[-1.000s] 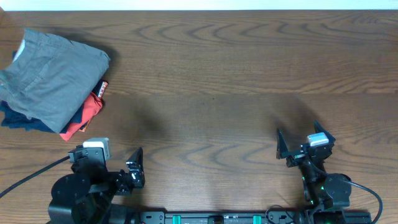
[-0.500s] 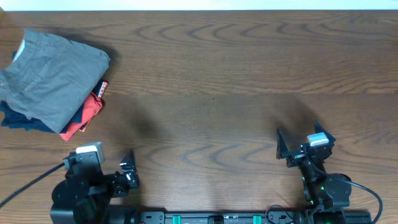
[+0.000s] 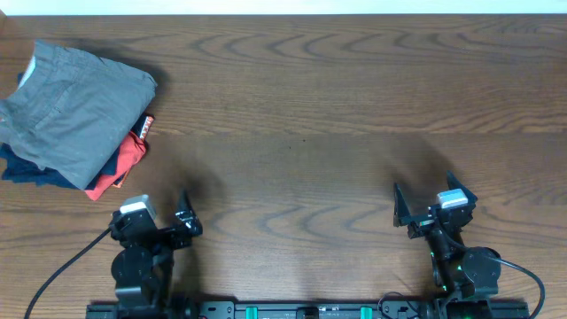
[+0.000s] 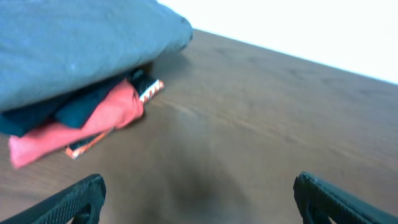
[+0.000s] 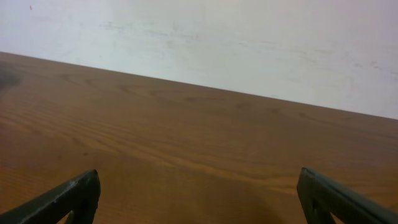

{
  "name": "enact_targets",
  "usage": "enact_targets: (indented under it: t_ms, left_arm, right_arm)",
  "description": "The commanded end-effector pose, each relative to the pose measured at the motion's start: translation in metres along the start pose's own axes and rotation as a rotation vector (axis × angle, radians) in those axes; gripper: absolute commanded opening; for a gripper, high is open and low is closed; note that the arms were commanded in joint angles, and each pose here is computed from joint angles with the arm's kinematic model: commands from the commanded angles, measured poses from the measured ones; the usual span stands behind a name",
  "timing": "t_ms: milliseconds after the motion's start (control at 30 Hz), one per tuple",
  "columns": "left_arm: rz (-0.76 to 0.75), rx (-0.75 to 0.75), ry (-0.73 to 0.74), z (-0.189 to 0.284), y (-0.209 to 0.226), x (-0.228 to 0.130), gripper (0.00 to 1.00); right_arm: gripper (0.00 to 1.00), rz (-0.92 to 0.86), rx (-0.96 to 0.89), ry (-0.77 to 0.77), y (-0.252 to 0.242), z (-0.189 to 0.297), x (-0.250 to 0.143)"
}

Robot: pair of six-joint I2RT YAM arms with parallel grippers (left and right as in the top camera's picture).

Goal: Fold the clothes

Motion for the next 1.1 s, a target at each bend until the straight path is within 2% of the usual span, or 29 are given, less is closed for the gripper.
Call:
enact_targets:
  t_ms: [0,267,1067]
  left_arm:
    - [-0.006,0.014,-0.034,-0.01,0.002,-0.006,0.98]
    - [0.001,0.011,-0.153,-0.033,0.001,-0.016,0.98]
    - [-0.005,-0.007,-0.151,-0.033,-0.003,-0.016,0.98]
  right_arm:
    - [0.99,0.014,0.029,0.003,0.005,0.0,-0.001]
    - [0.99,0.014,0.029,0.003,0.005,0.0,-0.001]
    - [0.99,0.014,0.029,0.003,0.005,0.0,-0.001]
Point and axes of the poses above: each gripper's point midway between its finger pads, its own z axis back along the fingers, its own y axis along the line the jaws close on, x = y × z, the point moved 4 cm from there along z, back along the fingers, and after that the axes turned 13 degrees about -z, right-handed, at the moved point
